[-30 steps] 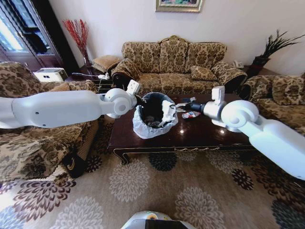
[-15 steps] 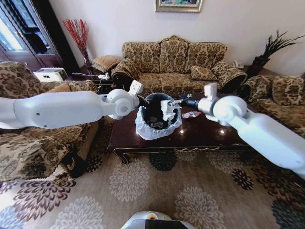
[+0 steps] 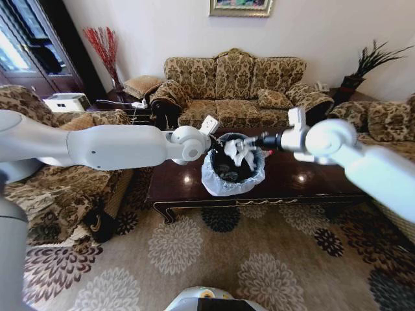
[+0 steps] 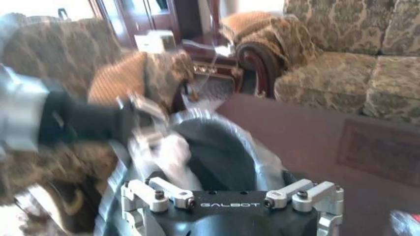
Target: Move to the front of the table and place the trash on the table into the trash bin.
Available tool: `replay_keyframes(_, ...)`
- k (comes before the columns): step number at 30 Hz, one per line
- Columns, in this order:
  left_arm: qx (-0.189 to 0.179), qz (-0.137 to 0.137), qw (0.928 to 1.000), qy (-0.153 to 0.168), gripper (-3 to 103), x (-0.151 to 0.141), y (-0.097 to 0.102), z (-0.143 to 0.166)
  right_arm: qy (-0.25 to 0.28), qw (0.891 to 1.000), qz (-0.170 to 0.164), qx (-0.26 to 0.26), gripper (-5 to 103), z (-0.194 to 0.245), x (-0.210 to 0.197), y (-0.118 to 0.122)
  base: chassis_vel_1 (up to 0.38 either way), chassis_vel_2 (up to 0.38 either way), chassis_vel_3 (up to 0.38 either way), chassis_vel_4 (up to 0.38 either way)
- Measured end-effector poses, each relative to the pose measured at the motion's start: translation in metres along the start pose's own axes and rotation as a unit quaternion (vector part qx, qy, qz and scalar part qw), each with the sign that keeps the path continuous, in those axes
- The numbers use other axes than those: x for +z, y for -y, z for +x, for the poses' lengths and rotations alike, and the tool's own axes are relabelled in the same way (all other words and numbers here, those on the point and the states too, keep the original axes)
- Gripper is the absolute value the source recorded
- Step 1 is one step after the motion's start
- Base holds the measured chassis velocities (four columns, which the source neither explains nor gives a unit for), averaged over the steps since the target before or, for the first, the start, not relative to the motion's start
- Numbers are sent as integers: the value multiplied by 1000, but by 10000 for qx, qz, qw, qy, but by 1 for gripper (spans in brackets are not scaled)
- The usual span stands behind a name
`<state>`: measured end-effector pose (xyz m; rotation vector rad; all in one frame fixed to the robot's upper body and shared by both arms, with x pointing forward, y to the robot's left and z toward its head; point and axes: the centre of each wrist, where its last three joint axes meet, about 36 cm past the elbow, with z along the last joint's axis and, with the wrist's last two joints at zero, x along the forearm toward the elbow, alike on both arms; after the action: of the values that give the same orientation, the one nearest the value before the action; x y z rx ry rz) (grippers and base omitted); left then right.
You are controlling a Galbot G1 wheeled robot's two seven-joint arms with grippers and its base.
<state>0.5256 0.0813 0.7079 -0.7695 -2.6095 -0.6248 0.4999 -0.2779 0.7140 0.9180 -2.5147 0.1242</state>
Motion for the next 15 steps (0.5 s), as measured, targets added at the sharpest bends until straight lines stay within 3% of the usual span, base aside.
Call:
replay_keyframes(7, 14, 10, 10000, 26, 0, 0, 1, 4, 125, 9994, 200, 257, 100, 4, 9, 1, 0, 0, 0, 0)
replay_keyframes(9, 3, 20, 10000, 37, 0, 0, 1, 5, 142, 9956, 537, 751, 100, 6, 21, 11, 0, 0, 0, 0)
replay_keyframes(15, 10, 46, 10000, 4, 0, 4, 4, 4, 260, 9871, 1045, 1183, 100, 6, 31, 14, 0, 0, 0, 0)
